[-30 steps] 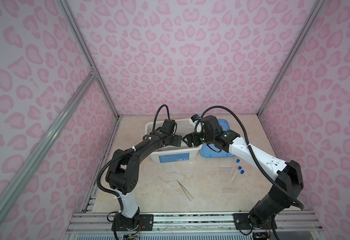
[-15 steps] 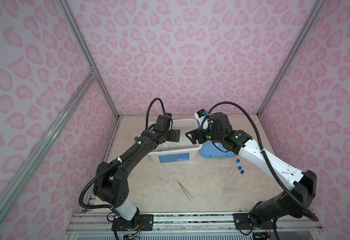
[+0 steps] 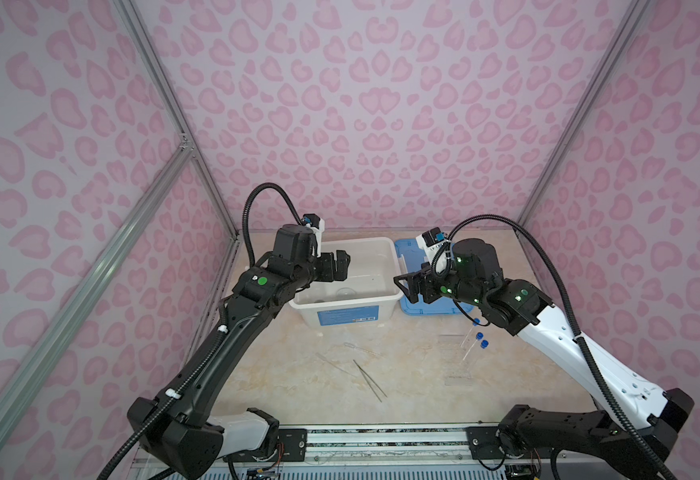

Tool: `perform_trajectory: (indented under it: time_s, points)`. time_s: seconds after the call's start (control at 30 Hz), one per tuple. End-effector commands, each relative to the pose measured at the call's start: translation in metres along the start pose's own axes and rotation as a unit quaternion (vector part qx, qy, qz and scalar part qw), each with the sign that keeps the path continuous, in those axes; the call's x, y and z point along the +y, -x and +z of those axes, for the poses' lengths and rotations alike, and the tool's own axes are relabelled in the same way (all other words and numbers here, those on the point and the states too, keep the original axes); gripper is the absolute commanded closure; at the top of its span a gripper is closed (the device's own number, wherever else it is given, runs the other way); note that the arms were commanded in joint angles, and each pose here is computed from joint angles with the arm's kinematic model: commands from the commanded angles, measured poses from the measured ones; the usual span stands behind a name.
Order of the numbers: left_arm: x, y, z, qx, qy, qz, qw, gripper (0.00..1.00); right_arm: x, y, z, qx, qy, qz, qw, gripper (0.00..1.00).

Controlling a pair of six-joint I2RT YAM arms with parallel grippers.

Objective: Organize the chemistry lab equipment
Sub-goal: 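Lift the left gripper toward the tweezers while right draws back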

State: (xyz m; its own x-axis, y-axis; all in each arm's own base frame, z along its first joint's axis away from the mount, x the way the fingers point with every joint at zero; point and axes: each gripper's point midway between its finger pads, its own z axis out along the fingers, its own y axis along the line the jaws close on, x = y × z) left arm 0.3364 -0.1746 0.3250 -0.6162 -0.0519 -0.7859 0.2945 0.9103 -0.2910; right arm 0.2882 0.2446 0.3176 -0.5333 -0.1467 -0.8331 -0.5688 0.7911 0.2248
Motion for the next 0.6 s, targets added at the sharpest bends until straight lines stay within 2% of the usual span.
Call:
perform_trajectory:
  time_s: [0.0,0.23,0.4,0.43,0.47,0.5,0.57]
  points:
    - [-0.013,-0.032,-0.023,0.047,-0.043,-0.032,0.997,0.09,-0.006,-0.025,-0.013,0.023,-0.014,0.012,1.0,0.06]
    - [-0.016,-0.114,-0.041,0.127,-0.045,-0.084,0.987,0.19,-0.012,-0.078,-0.035,0.061,-0.026,0.036,0.997,0.05]
    - [-0.035,-0.161,-0.032,0.146,-0.061,-0.12,0.98,0.22,-0.014,-0.111,-0.035,0.082,-0.021,0.06,0.995,0.05]
    - [-0.039,-0.171,-0.026,0.152,-0.066,-0.133,0.977,0.19,-0.013,-0.114,-0.035,0.082,-0.019,0.063,0.994,0.05]
    - [-0.04,-0.182,-0.02,0.155,-0.065,-0.149,0.974,0.07,-0.012,-0.116,-0.034,0.081,-0.015,0.065,0.994,0.05]
    - [-0.041,-0.188,-0.017,0.153,-0.062,-0.161,0.973,0.02,-0.011,-0.118,-0.034,0.081,-0.013,0.067,0.994,0.05]
    - [-0.037,-0.199,-0.011,0.143,-0.035,-0.181,0.972,0.02,-0.009,-0.121,-0.032,0.078,-0.011,0.069,0.994,0.05]
